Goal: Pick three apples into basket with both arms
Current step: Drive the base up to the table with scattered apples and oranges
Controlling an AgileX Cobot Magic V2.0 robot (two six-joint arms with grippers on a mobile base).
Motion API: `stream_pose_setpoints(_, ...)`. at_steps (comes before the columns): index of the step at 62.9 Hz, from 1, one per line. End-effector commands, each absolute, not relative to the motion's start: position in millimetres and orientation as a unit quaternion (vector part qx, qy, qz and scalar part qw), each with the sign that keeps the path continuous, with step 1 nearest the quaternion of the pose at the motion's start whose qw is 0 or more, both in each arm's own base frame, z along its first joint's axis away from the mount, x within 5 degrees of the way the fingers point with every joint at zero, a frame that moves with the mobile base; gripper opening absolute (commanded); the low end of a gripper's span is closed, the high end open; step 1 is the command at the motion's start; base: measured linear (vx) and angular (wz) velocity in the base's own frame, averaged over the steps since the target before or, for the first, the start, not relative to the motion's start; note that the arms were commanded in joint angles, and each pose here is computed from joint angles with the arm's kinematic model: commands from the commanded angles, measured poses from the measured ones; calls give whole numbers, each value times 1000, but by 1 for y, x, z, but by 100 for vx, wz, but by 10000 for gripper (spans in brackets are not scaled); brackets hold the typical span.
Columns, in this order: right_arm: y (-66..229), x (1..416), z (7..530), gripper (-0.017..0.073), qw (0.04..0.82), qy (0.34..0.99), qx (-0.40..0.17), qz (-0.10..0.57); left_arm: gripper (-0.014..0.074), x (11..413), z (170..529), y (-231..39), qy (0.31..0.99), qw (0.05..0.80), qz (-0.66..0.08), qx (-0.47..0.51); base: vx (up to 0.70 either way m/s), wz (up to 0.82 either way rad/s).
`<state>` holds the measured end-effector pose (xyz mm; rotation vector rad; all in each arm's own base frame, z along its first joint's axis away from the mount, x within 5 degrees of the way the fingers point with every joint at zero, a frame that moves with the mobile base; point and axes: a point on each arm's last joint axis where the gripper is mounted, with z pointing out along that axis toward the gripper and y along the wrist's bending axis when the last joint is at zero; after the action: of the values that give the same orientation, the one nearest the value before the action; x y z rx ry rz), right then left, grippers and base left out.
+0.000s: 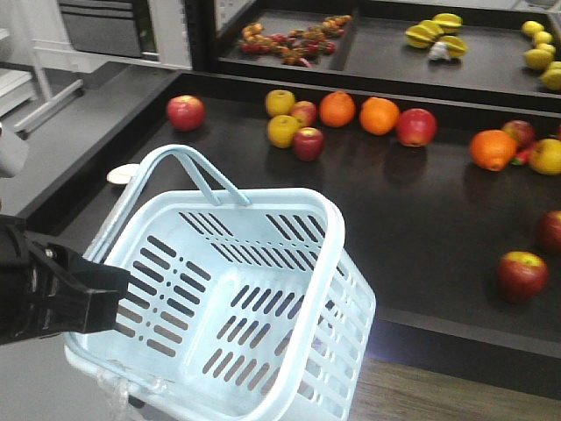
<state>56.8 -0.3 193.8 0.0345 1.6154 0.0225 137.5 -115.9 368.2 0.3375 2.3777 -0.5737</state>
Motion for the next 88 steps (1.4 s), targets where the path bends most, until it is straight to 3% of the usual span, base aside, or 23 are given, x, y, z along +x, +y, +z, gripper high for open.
stream_pose_setpoints(1,-1,57,196,-1,716,698,9,2,-8,137,386,-118,883,374,-257,120,-1,-42)
stream_pose_setpoints(88,-1,57,196,-1,716,698,9,2,-8,137,386,-118,883,374,-257,120,4,-12)
